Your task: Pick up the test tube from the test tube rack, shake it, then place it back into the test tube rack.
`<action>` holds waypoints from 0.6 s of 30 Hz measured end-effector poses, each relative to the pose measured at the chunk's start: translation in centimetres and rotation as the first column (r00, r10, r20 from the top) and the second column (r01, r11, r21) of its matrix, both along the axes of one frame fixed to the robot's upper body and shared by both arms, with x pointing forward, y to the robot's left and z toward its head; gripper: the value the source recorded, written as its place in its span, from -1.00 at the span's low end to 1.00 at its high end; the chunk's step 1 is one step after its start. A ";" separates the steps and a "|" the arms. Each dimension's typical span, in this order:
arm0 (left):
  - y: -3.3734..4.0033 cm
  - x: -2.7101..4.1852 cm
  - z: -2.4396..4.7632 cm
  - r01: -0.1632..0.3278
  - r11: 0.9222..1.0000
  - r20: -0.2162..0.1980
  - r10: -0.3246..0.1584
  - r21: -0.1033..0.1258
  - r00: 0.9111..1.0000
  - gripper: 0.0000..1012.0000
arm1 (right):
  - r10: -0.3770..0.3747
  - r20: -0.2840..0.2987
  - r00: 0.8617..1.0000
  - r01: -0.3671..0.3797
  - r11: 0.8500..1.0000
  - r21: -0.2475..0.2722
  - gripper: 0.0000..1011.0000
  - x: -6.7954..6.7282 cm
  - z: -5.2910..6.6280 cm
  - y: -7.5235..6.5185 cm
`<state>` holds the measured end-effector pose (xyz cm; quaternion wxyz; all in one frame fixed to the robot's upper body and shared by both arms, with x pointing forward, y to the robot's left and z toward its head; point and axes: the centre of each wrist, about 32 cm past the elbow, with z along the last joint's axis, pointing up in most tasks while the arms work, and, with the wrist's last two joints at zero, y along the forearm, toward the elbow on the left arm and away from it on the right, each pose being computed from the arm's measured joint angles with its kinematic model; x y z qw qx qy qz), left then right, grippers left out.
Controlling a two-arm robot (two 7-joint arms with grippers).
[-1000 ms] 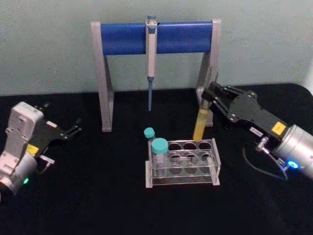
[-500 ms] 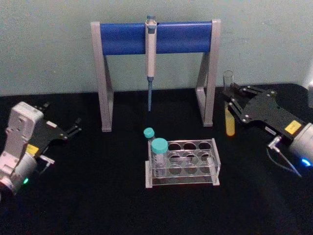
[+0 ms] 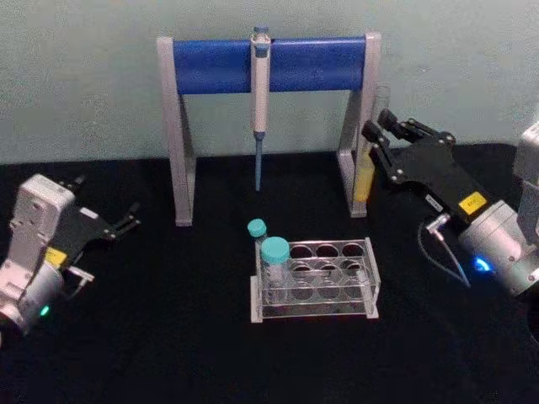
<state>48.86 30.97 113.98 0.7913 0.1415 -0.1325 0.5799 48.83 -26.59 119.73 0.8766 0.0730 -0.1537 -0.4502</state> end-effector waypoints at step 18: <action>0.00 0.00 0.00 0.000 1.000 0.000 0.000 0.000 1.000 0.98 | 0.345 -0.185 0.920 -0.313 0.933 0.180 -0.58 0.0 0.1 -3.0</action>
